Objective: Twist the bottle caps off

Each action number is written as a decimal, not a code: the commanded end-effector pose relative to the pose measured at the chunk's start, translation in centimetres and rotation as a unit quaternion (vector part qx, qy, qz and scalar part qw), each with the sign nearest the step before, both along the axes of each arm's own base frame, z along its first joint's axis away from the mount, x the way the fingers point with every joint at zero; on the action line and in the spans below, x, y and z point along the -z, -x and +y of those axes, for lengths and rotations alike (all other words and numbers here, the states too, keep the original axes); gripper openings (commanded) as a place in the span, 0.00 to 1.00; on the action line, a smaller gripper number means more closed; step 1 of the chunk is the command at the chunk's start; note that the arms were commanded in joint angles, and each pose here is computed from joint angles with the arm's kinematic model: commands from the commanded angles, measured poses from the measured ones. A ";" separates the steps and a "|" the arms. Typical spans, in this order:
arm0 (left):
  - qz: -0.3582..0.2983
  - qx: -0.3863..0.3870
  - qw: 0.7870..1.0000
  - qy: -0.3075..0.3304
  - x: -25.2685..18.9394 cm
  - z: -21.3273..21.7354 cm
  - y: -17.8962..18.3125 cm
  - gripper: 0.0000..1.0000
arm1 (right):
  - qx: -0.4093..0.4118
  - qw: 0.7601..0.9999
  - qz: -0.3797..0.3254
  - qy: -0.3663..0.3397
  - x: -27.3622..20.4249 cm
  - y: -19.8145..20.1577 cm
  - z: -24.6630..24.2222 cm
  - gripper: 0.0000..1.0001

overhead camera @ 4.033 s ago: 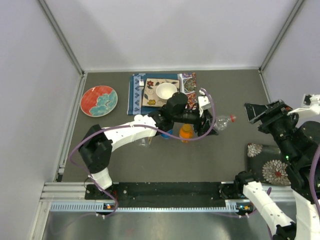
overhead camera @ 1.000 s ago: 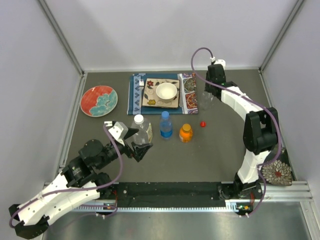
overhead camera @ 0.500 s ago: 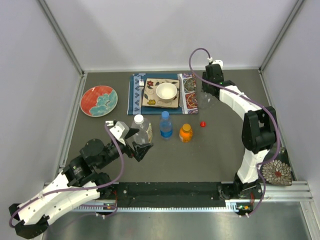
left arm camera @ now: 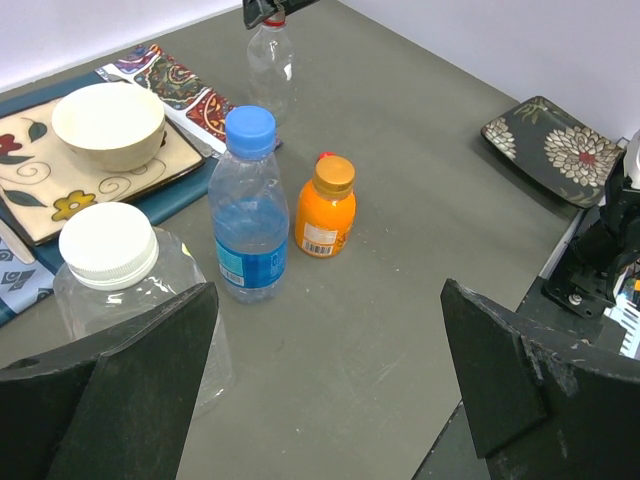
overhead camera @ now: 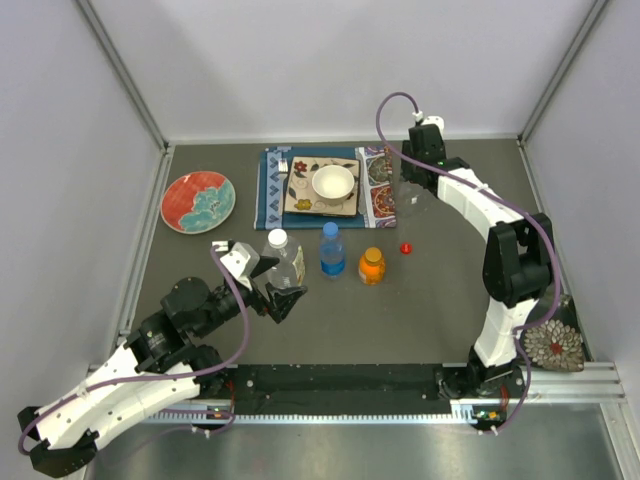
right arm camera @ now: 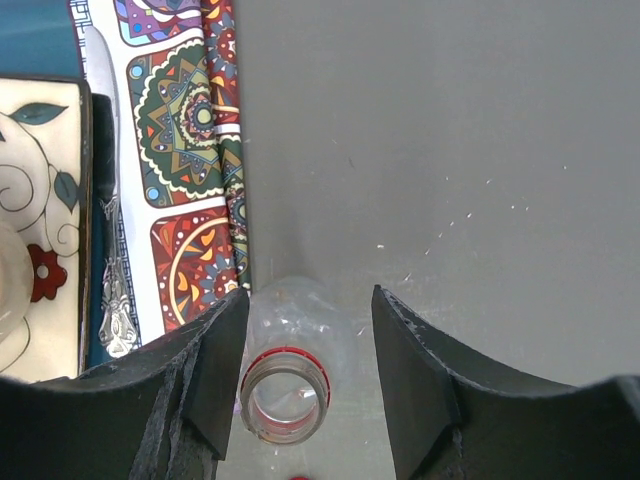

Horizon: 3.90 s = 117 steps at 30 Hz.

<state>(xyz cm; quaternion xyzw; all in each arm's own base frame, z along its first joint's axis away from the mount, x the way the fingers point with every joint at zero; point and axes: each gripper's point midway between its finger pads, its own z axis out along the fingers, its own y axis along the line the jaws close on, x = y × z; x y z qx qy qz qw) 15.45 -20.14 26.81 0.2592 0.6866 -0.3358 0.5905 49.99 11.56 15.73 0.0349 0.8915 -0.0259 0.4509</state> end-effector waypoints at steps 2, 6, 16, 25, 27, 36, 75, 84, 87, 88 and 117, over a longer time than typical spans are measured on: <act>-0.006 0.010 1.000 0.020 -1.2 -0.3 0.4 0.99 | -0.008 1.000 -0.021 -0.013 -1.9 -0.8 1.1 0.53; -0.007 0.010 1.000 0.020 -1.2 -0.2 0.4 0.99 | -0.007 1.000 -0.019 -0.013 -1.7 -0.9 1.1 0.53; -0.004 0.011 1.000 0.020 -1.2 -0.4 0.4 0.99 | -0.007 0.999 -0.026 -0.027 -2.6 -1.3 1.6 0.60; -0.004 0.010 1.000 0.020 -1.3 -0.4 0.3 0.99 | -0.010 0.997 -0.050 -0.053 -5.7 -1.1 2.2 0.61; -0.004 0.009 1.000 0.022 -1.5 -0.3 0.3 0.99 | -0.012 0.994 -0.075 -0.076 -8.4 -0.6 2.9 0.61; 0.015 -0.038 0.999 0.035 -2.2 -0.1 -1.2 0.99 | -0.127 0.973 -0.122 -0.148 -15.3 10.4 9.0 0.61; 0.094 -0.064 0.992 0.048 -0.6 0.1 -1.2 0.99 | -0.146 0.987 0.041 -0.060 3.7 21.4 12.5 0.54; 0.090 -0.067 0.993 0.048 -0.8 0.3 -1.1 0.99 | -0.154 0.984 0.007 -0.092 0.0 23.6 11.8 0.33; 0.080 -0.074 0.993 0.050 -1.6 0.6 -1.3 0.99 | -0.173 0.977 -0.023 -0.119 -4.8 25.4 11.3 0.33; 0.075 -0.081 0.993 0.052 -1.9 0.8 -1.6 0.99 | -0.184 0.974 -0.030 -0.129 -6.1 26.0 11.4 0.33; 0.048 0.339 0.936 0.085 -14.1 -8.8 2.4 0.99 | -0.437 0.817 -0.113 -0.360 -29.6 35.2 15.6 0.00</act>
